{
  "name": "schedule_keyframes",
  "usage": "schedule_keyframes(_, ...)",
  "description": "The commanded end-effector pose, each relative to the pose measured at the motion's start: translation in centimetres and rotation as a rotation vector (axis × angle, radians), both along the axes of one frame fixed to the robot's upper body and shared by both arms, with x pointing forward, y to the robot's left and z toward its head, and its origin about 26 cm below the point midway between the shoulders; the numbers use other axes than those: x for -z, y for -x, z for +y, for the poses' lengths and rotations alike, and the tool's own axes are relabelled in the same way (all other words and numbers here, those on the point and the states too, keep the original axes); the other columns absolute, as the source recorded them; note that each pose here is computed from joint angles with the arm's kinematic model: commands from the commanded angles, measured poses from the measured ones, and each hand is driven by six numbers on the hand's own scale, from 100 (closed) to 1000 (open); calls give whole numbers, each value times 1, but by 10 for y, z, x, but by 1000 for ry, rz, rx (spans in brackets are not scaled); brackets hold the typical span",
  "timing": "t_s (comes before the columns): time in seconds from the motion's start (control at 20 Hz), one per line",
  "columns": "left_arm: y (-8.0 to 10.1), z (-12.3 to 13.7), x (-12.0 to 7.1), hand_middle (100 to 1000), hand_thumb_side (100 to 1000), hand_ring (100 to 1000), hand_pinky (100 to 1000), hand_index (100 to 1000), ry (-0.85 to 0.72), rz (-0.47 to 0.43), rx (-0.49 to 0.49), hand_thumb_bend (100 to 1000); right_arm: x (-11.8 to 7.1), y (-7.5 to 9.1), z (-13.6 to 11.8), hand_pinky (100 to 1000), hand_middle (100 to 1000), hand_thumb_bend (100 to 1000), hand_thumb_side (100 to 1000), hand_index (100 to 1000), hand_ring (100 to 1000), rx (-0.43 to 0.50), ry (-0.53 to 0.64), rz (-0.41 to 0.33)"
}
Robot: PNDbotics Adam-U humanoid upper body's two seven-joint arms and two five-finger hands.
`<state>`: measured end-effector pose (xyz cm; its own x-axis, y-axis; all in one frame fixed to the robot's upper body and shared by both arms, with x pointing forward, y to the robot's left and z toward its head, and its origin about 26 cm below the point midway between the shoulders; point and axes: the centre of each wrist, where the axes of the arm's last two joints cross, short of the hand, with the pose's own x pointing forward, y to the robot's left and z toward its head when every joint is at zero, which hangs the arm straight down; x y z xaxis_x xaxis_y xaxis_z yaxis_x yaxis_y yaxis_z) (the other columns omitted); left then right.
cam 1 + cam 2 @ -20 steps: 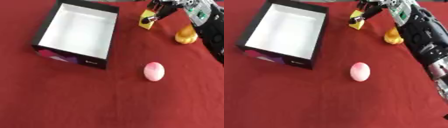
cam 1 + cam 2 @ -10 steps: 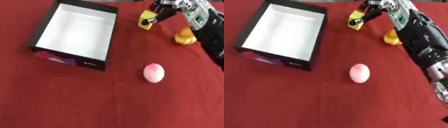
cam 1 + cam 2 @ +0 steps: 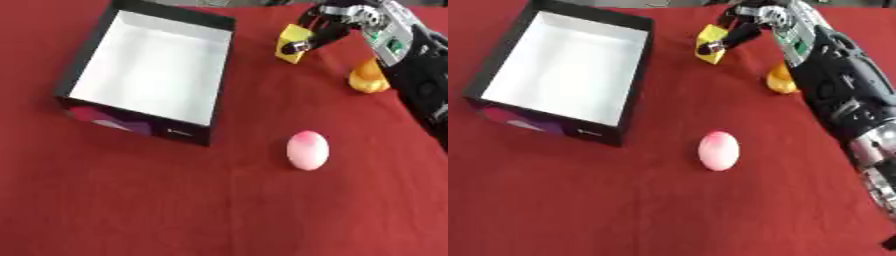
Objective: Pick up objects on the table and place them in the box.
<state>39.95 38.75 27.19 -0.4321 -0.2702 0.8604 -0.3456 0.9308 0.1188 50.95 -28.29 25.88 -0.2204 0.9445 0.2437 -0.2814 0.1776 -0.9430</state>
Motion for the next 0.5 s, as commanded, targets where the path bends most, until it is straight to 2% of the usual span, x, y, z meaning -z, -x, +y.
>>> schedule_keyframes(0.05, 3, 1, -17, 755, 616, 708, 842, 844, -24, -38, -1, 867, -13, 1, -3, 850, 756, 563, 466, 830, 813, 15, -18, -50)
schedule_keyframes(0.5, 3, -1, -15, 753, 616, 707, 842, 838, -24, -35, 5, 860, -5, 0, -1, 839, 701, 479, 264, 778, 775, 32, -43, -80)
